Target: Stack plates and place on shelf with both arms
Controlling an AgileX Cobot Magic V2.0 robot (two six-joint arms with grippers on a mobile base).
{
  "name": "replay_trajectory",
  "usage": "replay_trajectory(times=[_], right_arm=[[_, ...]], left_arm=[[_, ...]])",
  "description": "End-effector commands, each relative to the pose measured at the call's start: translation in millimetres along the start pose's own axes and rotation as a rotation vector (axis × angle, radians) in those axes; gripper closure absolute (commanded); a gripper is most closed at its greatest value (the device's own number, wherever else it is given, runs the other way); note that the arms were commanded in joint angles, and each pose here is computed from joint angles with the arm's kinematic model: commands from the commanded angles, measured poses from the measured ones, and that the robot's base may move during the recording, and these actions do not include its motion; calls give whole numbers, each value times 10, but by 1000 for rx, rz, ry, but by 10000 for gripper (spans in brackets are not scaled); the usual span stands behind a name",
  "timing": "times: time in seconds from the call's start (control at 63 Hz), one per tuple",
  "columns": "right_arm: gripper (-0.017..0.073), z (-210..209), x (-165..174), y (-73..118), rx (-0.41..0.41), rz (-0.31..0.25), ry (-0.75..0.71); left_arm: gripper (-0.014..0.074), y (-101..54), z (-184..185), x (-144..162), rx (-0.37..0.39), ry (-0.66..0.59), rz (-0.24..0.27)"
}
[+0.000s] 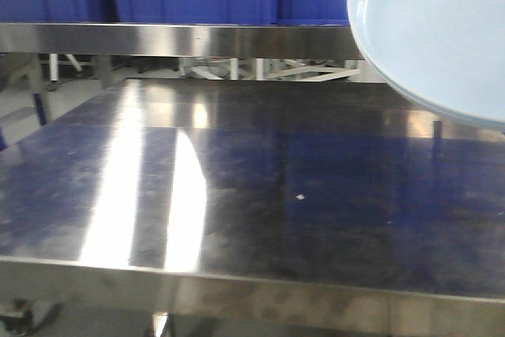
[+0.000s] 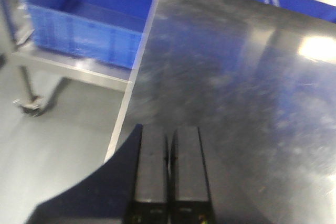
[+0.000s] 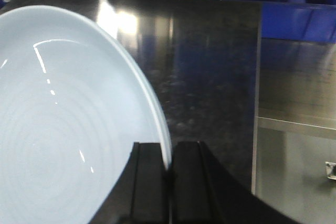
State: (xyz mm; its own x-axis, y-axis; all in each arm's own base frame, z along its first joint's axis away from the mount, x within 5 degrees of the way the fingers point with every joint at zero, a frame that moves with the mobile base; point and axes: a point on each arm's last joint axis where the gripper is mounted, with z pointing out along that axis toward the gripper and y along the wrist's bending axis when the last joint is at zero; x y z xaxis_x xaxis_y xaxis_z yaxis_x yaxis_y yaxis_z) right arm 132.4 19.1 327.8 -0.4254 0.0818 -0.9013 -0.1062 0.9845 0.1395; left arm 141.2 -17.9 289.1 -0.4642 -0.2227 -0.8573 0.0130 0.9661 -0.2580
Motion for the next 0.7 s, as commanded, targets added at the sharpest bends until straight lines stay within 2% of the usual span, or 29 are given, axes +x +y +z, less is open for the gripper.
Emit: replay_trajectory(times=[0.0, 0.683], right_arm=[[511, -56, -181, 11, -3, 8, -129], [511, -56, -181, 11, -3, 8, -129]], left_arm=[[491, -48, -45, -153, 29, -102, -5], [491, -48, -45, -153, 29, -102, -5]])
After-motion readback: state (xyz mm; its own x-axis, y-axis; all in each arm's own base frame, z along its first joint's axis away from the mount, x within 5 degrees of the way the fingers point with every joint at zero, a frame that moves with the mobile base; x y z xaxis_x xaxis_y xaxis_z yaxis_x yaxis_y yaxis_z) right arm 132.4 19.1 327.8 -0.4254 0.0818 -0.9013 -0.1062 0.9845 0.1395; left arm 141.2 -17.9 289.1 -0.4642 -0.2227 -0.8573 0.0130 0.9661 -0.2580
